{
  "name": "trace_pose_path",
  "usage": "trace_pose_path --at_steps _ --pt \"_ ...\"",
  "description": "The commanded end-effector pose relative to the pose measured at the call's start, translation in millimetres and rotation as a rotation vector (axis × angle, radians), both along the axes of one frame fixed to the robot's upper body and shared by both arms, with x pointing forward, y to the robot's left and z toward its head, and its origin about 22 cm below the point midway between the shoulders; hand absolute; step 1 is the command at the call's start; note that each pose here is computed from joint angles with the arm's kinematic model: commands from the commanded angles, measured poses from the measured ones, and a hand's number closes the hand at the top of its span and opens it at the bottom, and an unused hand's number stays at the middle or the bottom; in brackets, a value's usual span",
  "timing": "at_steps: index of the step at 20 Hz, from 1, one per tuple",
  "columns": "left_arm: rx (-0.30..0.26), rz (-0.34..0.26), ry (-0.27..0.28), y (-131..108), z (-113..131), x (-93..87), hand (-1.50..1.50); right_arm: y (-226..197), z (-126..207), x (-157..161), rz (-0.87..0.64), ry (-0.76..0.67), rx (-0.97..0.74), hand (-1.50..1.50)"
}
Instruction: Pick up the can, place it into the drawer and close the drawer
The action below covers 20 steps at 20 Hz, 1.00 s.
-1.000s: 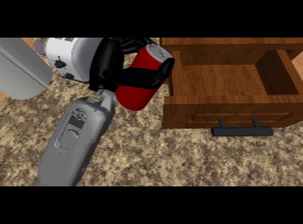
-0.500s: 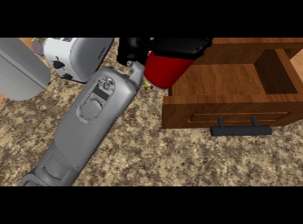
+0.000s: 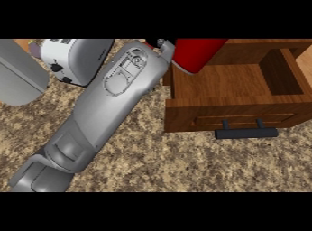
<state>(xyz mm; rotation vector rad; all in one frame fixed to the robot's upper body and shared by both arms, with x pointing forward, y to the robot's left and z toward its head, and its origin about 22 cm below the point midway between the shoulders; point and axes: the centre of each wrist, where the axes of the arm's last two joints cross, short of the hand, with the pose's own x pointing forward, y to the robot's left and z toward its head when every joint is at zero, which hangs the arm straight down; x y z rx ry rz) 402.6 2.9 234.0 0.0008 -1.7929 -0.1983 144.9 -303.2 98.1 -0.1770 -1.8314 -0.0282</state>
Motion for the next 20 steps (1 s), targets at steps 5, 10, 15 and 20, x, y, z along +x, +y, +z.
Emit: trace_pose_path --at_steps 5,10,15,20 --pt "0.042 0.028 0.023 -22 16 13.5 1.50 -9 9 6 0.027 0.000 -0.015 -1.50" --pt "0.076 0.045 0.012 -23 4 19.2 1.50 10 9 18 0.019 -0.023 -0.006 -1.50" --pt "0.080 0.042 0.028 -30 11 18.7 1.50 2 2 28 0.042 -0.003 -0.024 -1.50" --pt "0.117 0.078 0.024 -15 -17 31.4 1.50 12 -2 21 0.027 -0.020 -0.013 -1.50"
